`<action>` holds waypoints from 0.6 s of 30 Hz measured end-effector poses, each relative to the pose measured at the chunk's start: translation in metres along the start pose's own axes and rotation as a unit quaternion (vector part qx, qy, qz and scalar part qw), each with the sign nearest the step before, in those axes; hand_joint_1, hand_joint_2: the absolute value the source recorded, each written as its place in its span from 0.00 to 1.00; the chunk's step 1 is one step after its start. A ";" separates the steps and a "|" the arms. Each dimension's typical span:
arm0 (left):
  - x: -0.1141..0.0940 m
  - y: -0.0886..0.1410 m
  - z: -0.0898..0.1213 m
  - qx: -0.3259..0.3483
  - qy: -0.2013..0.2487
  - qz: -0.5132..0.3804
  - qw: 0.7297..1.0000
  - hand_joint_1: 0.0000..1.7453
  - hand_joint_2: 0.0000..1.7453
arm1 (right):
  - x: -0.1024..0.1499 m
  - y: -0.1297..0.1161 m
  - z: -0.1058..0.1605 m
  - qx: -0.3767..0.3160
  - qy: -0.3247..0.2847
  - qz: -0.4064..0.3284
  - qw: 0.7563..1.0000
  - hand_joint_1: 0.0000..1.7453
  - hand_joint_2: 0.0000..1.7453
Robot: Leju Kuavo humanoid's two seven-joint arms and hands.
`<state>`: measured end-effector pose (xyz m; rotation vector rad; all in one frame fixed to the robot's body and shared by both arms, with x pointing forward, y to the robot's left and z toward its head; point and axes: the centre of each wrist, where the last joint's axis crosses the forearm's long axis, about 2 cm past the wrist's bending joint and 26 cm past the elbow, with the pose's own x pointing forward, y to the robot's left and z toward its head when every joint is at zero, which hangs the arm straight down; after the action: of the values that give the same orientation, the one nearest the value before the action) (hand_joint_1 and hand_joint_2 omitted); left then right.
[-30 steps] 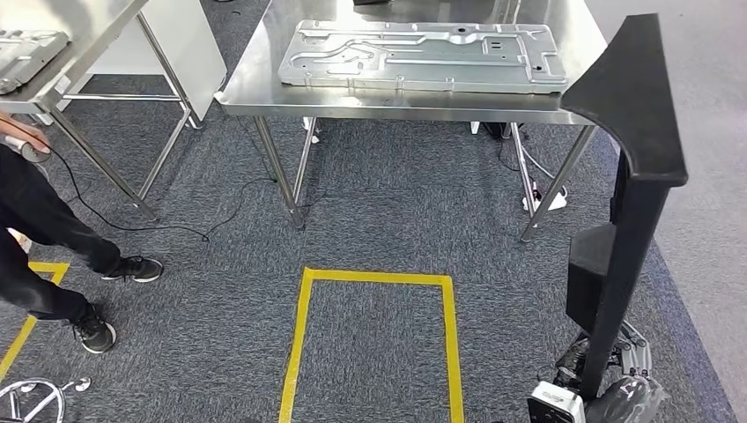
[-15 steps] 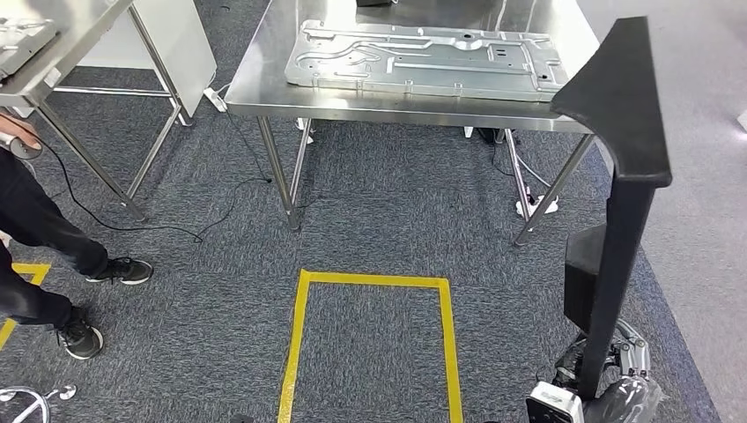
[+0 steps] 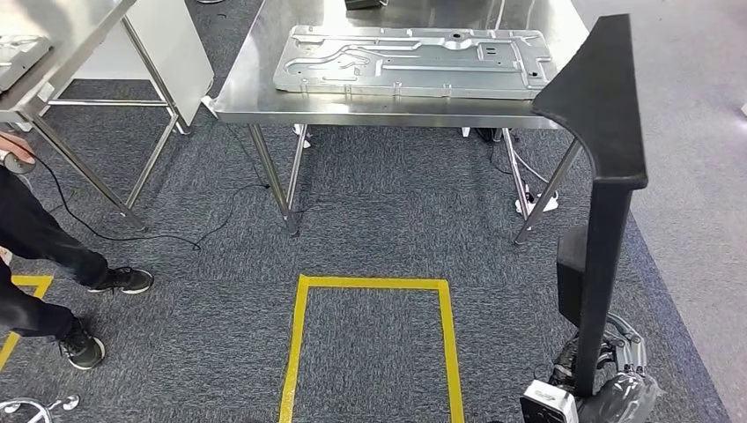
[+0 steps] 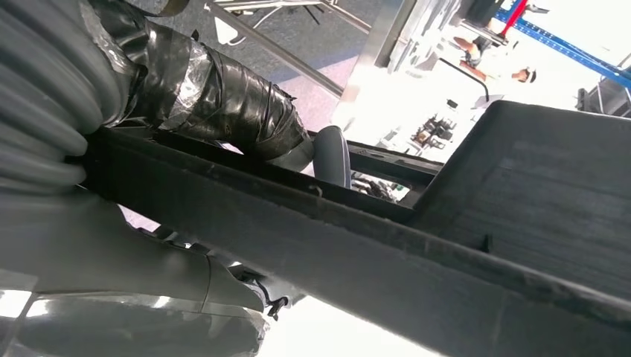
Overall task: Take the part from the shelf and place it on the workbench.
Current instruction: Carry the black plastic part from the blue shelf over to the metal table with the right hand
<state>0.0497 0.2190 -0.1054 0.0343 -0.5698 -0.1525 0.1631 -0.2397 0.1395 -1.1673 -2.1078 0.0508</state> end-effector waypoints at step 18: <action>0.000 0.001 0.000 -0.002 0.000 -0.005 1.000 0.00 1.00 | 0.001 0.001 -0.005 -0.002 -0.017 0.003 1.000 1.00 1.00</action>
<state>0.0499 0.2201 -0.1055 0.0332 -0.5702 -0.1641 0.1668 -0.2398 0.1431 -1.1833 -2.1336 0.0703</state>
